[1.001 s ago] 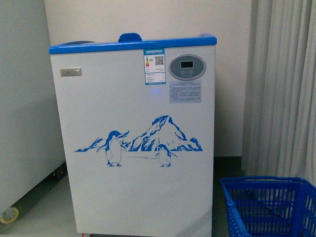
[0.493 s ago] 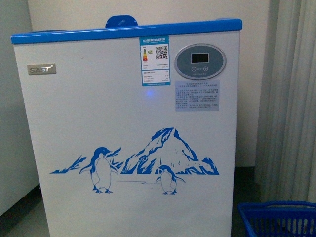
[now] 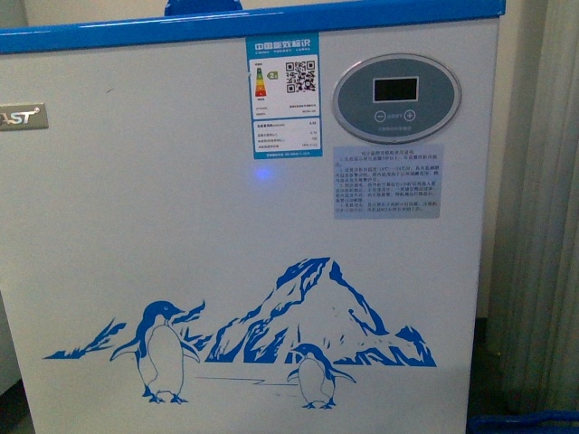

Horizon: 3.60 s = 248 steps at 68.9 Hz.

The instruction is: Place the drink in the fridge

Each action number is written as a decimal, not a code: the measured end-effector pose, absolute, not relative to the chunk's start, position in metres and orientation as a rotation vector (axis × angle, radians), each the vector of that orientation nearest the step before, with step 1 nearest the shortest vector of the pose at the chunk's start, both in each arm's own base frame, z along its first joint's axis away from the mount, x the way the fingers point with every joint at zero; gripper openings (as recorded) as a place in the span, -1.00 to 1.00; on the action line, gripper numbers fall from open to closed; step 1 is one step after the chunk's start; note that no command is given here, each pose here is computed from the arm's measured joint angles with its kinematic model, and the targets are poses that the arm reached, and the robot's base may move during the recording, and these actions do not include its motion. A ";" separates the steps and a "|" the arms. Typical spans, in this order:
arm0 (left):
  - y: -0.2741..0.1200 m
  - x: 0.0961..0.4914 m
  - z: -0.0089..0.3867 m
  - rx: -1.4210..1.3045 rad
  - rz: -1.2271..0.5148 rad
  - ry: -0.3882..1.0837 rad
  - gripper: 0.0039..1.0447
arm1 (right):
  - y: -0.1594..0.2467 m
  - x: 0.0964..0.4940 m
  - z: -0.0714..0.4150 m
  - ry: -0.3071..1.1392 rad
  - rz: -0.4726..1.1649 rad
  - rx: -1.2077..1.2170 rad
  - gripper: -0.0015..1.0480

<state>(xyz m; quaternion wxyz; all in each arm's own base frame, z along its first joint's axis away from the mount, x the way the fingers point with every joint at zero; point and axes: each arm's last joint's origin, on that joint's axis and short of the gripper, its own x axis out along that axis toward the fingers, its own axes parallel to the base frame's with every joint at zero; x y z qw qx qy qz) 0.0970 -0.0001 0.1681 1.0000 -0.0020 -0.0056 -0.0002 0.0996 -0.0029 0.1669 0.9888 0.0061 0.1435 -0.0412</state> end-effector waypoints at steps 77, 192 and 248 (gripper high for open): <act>0.000 0.097 0.168 -0.004 -0.001 -0.011 0.85 | -0.111 0.278 -0.133 1.278 0.192 -0.331 0.85; 0.000 0.097 0.168 -0.004 -0.001 -0.011 0.85 | -0.080 0.249 0.203 0.466 -0.046 0.173 -0.23; 0.000 0.097 0.168 -0.004 -0.001 -0.011 0.85 | -0.009 0.100 0.304 -0.141 0.081 0.168 -0.23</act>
